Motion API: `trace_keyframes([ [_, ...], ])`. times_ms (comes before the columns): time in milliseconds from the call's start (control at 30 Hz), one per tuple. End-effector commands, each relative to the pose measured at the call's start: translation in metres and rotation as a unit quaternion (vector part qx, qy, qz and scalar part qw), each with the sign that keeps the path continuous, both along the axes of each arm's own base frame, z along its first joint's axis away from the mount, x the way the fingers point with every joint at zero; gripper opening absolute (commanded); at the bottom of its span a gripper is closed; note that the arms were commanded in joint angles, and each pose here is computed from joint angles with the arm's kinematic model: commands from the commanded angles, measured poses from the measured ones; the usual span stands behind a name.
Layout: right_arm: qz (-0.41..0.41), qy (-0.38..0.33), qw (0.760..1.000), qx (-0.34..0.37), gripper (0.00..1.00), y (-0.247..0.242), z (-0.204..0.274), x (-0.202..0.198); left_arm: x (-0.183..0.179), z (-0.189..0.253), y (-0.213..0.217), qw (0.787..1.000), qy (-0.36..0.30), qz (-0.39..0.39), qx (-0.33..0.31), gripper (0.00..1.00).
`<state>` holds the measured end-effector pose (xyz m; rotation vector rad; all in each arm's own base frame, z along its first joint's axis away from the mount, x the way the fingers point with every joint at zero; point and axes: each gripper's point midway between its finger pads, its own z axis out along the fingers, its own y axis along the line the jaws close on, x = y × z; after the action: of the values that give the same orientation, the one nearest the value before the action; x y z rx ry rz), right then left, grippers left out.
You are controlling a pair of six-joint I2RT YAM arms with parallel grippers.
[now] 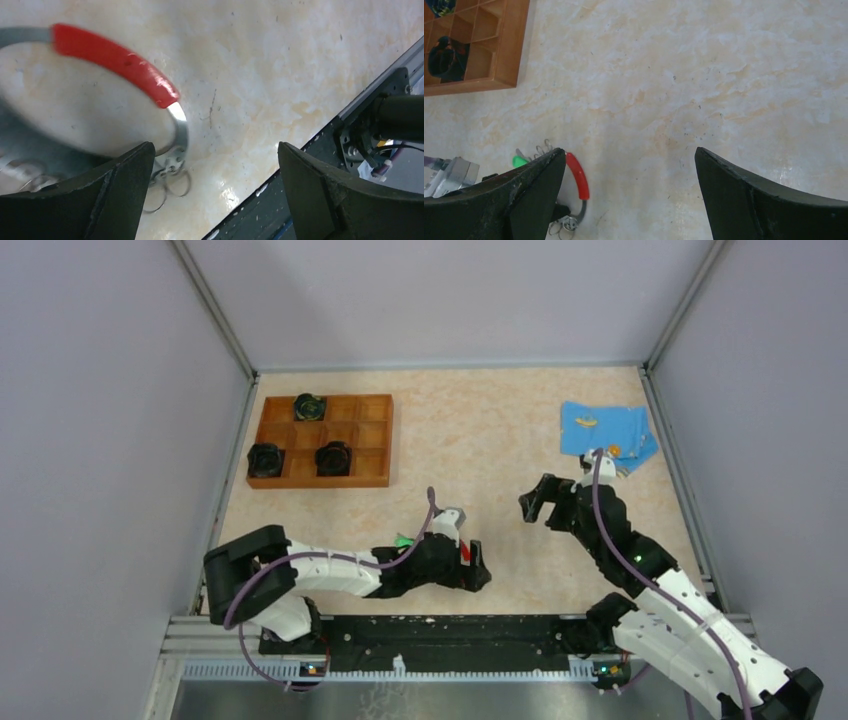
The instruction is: Remove the keys from the keyring
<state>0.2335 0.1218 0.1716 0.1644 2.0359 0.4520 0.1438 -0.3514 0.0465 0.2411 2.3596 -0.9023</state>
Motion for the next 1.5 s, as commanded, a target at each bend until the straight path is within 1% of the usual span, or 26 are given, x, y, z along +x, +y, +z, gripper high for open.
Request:
trace_keyframes([
  [0,-0.011,-0.001,1.000,0.004,0.99,-0.004,0.002,0.000,-0.011,0.000,0.011,1.000,0.000,-0.004,0.020,0.98],
  [133,0.015,0.012,1.000,0.011,0.99,0.007,-0.012,-0.001,-0.004,0.024,0.034,0.999,-0.020,0.034,0.018,0.98],
  [200,0.042,0.025,0.999,0.014,0.99,0.019,-0.020,-0.001,-0.001,0.035,0.048,0.998,-0.025,0.060,0.015,0.98],
  [300,0.085,0.045,0.995,0.017,0.99,0.039,-0.035,-0.001,0.002,0.030,0.075,0.994,-0.022,0.101,0.027,0.99],
  [367,0.104,0.052,0.993,0.007,0.98,0.053,-0.044,-0.001,0.006,0.023,0.092,0.992,-0.016,0.121,0.034,0.99],
  [500,0.152,0.061,0.986,-0.042,0.91,0.081,-0.062,-0.008,0.006,0.021,0.109,0.991,-0.007,0.133,0.027,0.98],
  [600,0.195,0.068,0.976,-0.069,0.83,0.104,-0.074,-0.012,0.003,0.016,0.117,0.990,0.001,0.140,0.027,0.99],
  [667,0.209,0.084,0.971,-0.083,0.75,0.115,-0.083,-0.015,0.002,0.015,0.118,0.990,0.005,0.140,0.019,0.98],
  [700,0.212,0.091,0.969,-0.086,0.69,0.119,-0.087,-0.017,0.001,0.016,0.116,0.990,0.006,0.138,0.012,0.98],
  [767,0.212,0.104,0.968,-0.081,0.62,0.125,-0.094,-0.021,0.001,0.019,0.113,0.991,0.006,0.136,-0.001,0.95],
  [800,0.215,0.110,0.968,-0.070,0.61,0.129,-0.096,-0.025,0.001,0.020,0.110,0.991,0.005,0.132,-0.006,0.92],
  [900,0.212,0.124,0.969,-0.037,0.61,0.135,-0.100,-0.031,0.005,0.019,0.103,0.992,-0.003,0.123,-0.007,0.78],
  [933,0.210,0.127,0.969,-0.028,0.61,0.135,-0.100,-0.033,0.007,0.017,0.101,0.993,-0.005,0.122,0.000,0.72],
  [1000,0.205,0.134,0.969,-0.012,0.61,0.137,-0.102,-0.035,0.010,0.010,0.099,0.992,-0.007,0.123,0.022,0.63],
  [1133,0.207,0.150,0.966,0.034,0.60,0.144,-0.107,-0.044,0.015,-0.002,0.094,0.991,-0.009,0.119,0.053,0.56],
  [1267,0.185,0.170,0.967,0.048,0.55,0.138,-0.121,-0.050,0.022,-0.004,0.089,0.991,-0.019,0.121,0.057,0.54],
  [1367,0.173,0.176,0.967,0.058,0.55,0.134,-0.127,-0.053,0.024,-0.008,0.090,0.990,-0.022,0.123,0.068,0.49],
  [1467,0.170,0.189,0.964,0.081,0.54,0.136,-0.129,-0.058,0.024,-0.016,0.089,0.989,-0.017,0.121,0.078,0.47],
])
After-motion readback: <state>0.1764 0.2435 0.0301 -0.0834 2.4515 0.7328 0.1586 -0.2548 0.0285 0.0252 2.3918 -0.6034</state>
